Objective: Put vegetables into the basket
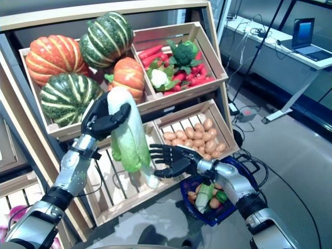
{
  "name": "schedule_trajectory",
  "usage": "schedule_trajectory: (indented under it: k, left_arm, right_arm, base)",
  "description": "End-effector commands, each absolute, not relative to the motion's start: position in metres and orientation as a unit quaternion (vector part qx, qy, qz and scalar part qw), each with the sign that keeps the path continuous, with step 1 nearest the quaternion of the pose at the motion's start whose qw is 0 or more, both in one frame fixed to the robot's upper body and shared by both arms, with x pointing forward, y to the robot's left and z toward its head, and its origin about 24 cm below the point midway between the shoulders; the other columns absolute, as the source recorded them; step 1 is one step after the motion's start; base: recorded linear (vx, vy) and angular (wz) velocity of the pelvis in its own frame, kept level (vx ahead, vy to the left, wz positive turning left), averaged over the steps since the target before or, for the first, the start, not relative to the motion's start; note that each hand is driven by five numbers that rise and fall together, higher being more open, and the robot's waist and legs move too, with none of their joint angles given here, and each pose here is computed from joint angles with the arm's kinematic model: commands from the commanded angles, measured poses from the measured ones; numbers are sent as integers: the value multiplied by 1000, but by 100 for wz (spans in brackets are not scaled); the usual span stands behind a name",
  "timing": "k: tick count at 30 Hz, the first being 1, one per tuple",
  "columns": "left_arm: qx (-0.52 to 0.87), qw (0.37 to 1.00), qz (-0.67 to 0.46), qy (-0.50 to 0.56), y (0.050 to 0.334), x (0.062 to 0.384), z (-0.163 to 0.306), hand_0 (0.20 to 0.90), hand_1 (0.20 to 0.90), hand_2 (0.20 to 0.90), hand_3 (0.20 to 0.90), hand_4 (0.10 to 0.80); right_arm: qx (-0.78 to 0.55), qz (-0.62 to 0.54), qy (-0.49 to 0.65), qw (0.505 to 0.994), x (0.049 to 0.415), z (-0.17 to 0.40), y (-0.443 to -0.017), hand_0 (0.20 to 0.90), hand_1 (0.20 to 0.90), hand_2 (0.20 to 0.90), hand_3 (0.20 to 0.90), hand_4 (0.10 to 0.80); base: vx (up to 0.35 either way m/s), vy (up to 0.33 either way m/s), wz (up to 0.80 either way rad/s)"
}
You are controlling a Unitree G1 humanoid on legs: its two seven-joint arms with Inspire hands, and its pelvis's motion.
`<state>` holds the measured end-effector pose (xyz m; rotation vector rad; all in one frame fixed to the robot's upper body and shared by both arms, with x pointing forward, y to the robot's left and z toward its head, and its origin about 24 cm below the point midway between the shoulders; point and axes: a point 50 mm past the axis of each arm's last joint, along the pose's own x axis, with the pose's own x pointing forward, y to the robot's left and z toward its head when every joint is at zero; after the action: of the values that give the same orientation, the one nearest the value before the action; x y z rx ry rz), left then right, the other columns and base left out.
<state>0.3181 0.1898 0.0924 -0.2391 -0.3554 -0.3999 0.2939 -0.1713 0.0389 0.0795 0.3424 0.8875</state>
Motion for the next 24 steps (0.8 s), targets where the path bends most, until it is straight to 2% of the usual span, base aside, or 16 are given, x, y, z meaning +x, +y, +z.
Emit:
schedule_trajectory:
  k: [1, 12, 21, 24]
  left_arm:
    - [-126, 923, -240, -274, 177, 328, 142, 300, 300, 300, 300, 400]
    - [-118, 925, -268, -244, 165, 326, 135, 300, 300, 300, 300, 400]
    - [-148, 916, -281, -243, 154, 325, 134, 300, 300, 300, 300, 400]
    - [-167, 910, -294, -239, 143, 325, 133, 300, 300, 300, 300, 400]
  right_arm:
    - [33, 462, 56, 884, 319, 93, -144, 900, 900, 900, 900, 800]
    - [-17, 397, 19, 917, 335, 121, -152, 900, 900, 900, 900, 800]
    - [4, 412, 14, 911, 337, 125, -139, 900, 900, 900, 900, 800]
    - [41, 430, 26, 901, 339, 123, -126, 900, 900, 900, 900, 800]
  base:
    - [0, 0, 0]
    - [17, 0, -1]
    - [0, 0, 0]
    - [0, 0, 0]
